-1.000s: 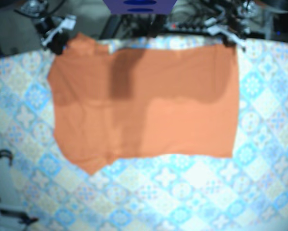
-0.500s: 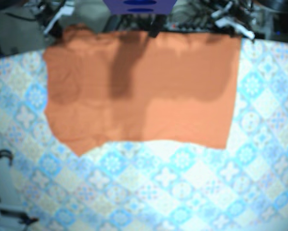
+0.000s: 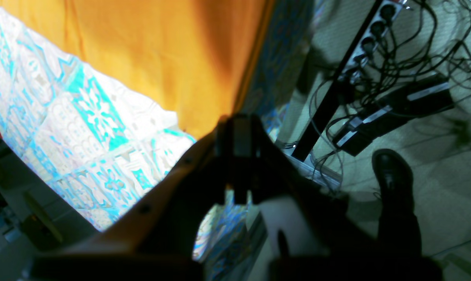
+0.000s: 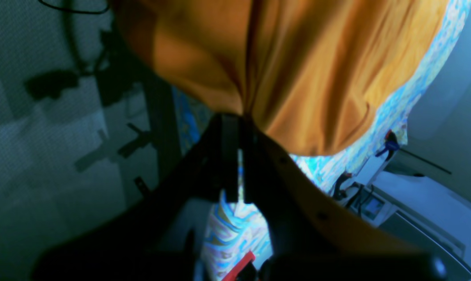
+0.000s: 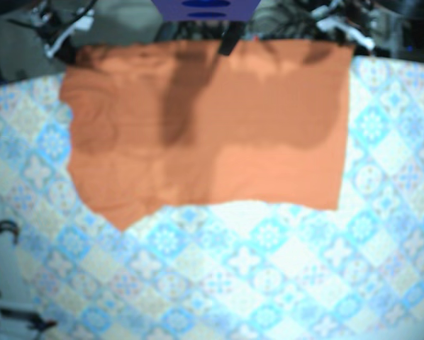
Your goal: Fold the T-shirt properly
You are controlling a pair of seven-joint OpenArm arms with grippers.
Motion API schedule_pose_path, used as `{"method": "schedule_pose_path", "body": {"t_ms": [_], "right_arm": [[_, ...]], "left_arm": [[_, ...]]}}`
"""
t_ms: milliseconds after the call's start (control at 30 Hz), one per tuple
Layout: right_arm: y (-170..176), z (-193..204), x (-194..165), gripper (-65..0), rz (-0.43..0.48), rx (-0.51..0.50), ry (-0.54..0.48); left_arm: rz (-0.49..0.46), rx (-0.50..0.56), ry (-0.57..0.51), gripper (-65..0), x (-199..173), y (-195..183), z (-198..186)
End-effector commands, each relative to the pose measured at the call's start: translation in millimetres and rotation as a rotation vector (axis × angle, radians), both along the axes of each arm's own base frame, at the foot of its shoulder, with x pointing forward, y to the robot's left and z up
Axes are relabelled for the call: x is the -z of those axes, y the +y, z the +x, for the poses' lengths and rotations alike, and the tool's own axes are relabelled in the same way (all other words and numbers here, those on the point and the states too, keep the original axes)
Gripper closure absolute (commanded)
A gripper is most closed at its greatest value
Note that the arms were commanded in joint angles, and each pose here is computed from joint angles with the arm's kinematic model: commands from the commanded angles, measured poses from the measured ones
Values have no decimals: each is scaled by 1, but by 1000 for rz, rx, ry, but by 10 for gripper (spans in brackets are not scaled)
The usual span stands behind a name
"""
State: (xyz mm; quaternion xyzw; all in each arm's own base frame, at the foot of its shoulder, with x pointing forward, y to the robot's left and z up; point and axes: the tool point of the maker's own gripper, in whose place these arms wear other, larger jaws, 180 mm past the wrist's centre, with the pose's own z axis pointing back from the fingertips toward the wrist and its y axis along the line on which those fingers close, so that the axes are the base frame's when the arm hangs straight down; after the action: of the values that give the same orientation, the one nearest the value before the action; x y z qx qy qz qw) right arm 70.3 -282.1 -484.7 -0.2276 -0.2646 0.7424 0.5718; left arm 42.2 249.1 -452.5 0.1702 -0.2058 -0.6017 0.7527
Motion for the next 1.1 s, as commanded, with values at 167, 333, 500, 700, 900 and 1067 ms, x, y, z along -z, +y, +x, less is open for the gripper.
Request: {"method": "schedule_pose_path", "body": {"t_ms": [167,333,500,700,900,1067], "right_arm": [[-4,1,-14,0,-6,-22,-23],[-4,5,-30,0,-9,-27,-58],[-2,7,-44,0,-9,-36,-86],[-3,15,-58,0,-17,-42,-122],[-2,30,-73,0,-22,-49,-172],[0,36,-75,0,-21,-47,-177]], "left_arm": [[10,3,-11,0,-4,3,0],[11,4,-15,0,-4,3,1],[10,3,-18,0,-4,3,3],[12,2,-31,0,-5,3,9],[15,-1,-49,0,-6,4,17],[14,-4,-83,0,-9,4,32]]}}
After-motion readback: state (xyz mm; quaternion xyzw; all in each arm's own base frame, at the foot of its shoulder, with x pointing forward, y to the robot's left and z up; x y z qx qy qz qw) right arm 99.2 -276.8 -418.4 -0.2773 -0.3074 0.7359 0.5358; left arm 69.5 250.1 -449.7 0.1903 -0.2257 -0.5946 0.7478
